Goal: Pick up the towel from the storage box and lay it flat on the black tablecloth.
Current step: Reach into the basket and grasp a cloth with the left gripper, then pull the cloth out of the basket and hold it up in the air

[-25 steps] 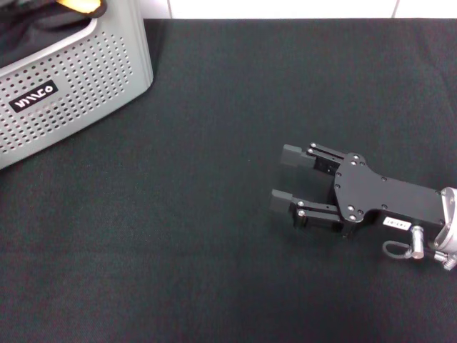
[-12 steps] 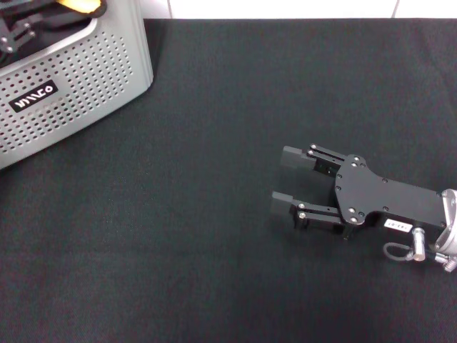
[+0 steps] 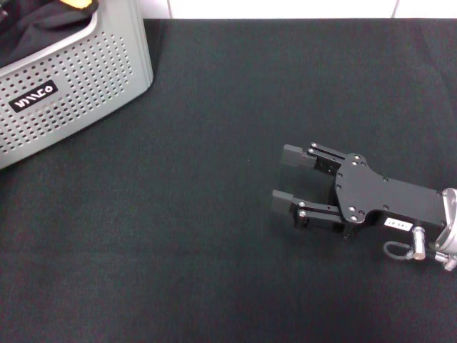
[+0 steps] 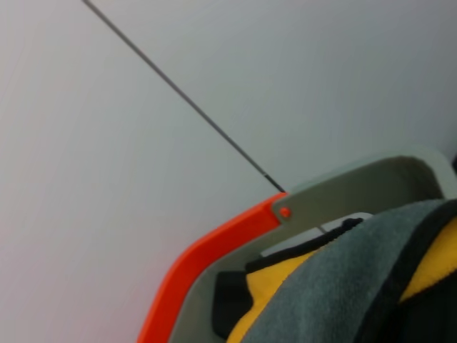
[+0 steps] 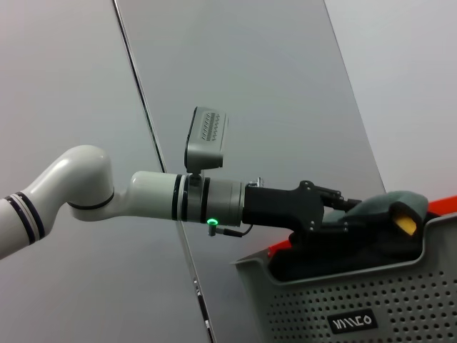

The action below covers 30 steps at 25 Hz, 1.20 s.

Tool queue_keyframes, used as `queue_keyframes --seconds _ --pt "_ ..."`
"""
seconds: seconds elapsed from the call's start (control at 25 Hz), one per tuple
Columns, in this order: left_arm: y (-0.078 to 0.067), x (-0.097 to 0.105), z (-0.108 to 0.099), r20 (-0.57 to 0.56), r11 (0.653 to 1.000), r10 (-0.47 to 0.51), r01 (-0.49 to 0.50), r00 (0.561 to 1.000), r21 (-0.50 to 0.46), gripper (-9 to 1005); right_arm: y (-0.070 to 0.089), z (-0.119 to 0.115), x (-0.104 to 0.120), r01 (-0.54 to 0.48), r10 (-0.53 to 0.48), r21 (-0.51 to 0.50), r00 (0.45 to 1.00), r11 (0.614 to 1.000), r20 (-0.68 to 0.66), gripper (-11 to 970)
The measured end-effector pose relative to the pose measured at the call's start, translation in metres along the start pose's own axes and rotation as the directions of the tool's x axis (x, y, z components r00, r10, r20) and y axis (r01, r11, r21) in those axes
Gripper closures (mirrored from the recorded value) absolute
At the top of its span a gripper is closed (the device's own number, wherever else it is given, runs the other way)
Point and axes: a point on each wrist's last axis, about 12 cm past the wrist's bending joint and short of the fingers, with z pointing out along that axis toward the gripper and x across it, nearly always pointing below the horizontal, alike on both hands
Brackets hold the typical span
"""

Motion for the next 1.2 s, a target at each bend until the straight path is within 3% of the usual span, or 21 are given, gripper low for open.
queue_keyframes --seconds 0.44,0.68,0.84,1.0,1.2 --pt "-0.002 0.0 0.005 0.002 1.0 -0.003 0.003 1.0 -0.001 715 0.0 0.0 0.0 0.008 -0.008 0.001 1.0 1.0 0.001 165" --pt "-0.008 -0.003 0.012 0.008 1.0 -0.017 0.017 1.0 0.0 920 0.0 -0.001 0.0 0.006 -0.006 0.003 1.0 1.0 0.002 167" --pt "-0.001 -0.019 0.0 0.099 0.994 -0.111 0.112 0.989 -0.004 924 0.003 -0.005 0.002 0.008 -0.008 0.013 1.0 1.0 0.016 168" --pt "0.01 -0.044 -0.028 0.301 0.972 -0.234 0.234 0.925 0.037 928 0.0 -0.008 -0.001 0.097 -0.1 0.054 0.994 0.994 0.048 169" --pt "0.013 -0.07 -0.058 0.478 0.945 -0.327 0.282 0.816 0.164 968 -0.004 0.008 -0.015 0.287 -0.294 0.076 0.949 0.955 0.11 171"
